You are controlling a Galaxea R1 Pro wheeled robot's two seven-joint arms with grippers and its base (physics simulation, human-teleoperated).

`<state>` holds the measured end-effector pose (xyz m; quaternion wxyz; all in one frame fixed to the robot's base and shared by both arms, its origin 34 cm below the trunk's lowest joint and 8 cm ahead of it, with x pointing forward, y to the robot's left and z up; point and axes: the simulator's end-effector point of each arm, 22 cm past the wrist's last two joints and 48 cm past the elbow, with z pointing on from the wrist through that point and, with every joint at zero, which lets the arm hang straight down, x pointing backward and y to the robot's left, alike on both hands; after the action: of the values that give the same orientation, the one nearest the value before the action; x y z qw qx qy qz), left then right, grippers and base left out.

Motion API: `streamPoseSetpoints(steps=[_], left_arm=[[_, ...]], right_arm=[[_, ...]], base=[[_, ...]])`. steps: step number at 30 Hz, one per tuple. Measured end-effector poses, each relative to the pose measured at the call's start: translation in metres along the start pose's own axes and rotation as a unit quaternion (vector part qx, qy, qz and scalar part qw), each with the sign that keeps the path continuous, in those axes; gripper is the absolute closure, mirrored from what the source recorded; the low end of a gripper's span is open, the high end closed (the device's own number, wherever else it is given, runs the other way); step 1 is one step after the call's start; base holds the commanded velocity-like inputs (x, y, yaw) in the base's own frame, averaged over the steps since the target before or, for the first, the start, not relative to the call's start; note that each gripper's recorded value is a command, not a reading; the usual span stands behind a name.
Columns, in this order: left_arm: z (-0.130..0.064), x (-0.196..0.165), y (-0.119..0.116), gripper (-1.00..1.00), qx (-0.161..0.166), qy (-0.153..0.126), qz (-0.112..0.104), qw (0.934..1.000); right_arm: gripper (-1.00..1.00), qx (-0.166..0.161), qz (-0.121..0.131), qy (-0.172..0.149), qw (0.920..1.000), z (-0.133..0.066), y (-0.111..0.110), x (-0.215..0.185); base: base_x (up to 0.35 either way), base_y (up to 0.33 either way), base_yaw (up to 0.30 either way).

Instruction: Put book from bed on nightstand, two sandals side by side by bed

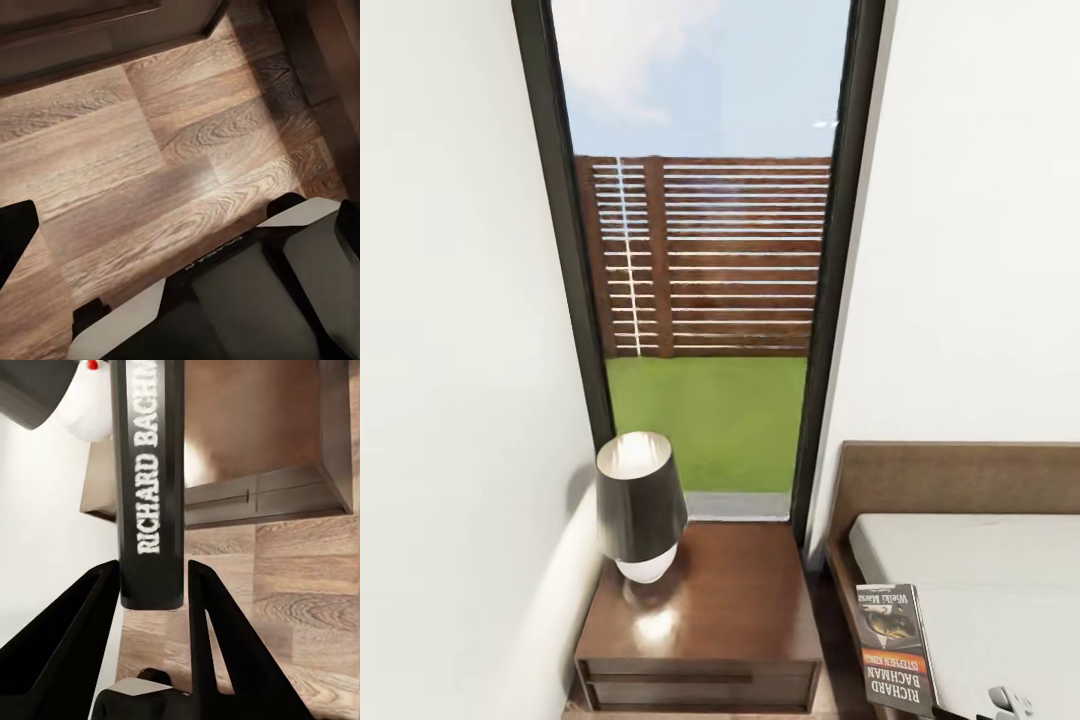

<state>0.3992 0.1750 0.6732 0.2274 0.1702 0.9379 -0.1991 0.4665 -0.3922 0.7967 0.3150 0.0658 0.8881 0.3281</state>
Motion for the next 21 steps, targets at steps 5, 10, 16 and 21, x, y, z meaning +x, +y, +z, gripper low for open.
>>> streamPoseSetpoints(steps=[5, 10, 16, 21], left_arm=[[0.0, 0.0001, 0.0, -1.0, 0.0, 0.0, 0.0, 1.0], [0.0, 0.0, 0.0, -1.0, 0.0, 0.0, 0.0, 1.0], [0.0002, 0.0001, 0.0001, -1.0, 0.0, 0.0, 0.0, 1.0], [0.0001, 0.0, 0.0001, -1.0, 0.0, 0.0, 0.0, 1.0]], right_arm=[[1.0, 0.0, 0.0, 0.0, 1.0, -0.0001, -0.0002, -0.0001], [1.0, 0.0, 0.0, 0.0, 1.0, 0.0001, -0.0002, 0.0], [1.0, 0.0, 0.001, -0.002, 1.0, 0.0002, -0.0004, -0.0012], [1.0, 0.001, 0.001, -0.002, 1.0, 0.0001, -0.0003, -0.001]], base=[[0.329, 0.0, 0.0], [0.327, 0.0, 0.0], [0.159, 0.0, 0.0], [0.109, 0.0, 0.0]])
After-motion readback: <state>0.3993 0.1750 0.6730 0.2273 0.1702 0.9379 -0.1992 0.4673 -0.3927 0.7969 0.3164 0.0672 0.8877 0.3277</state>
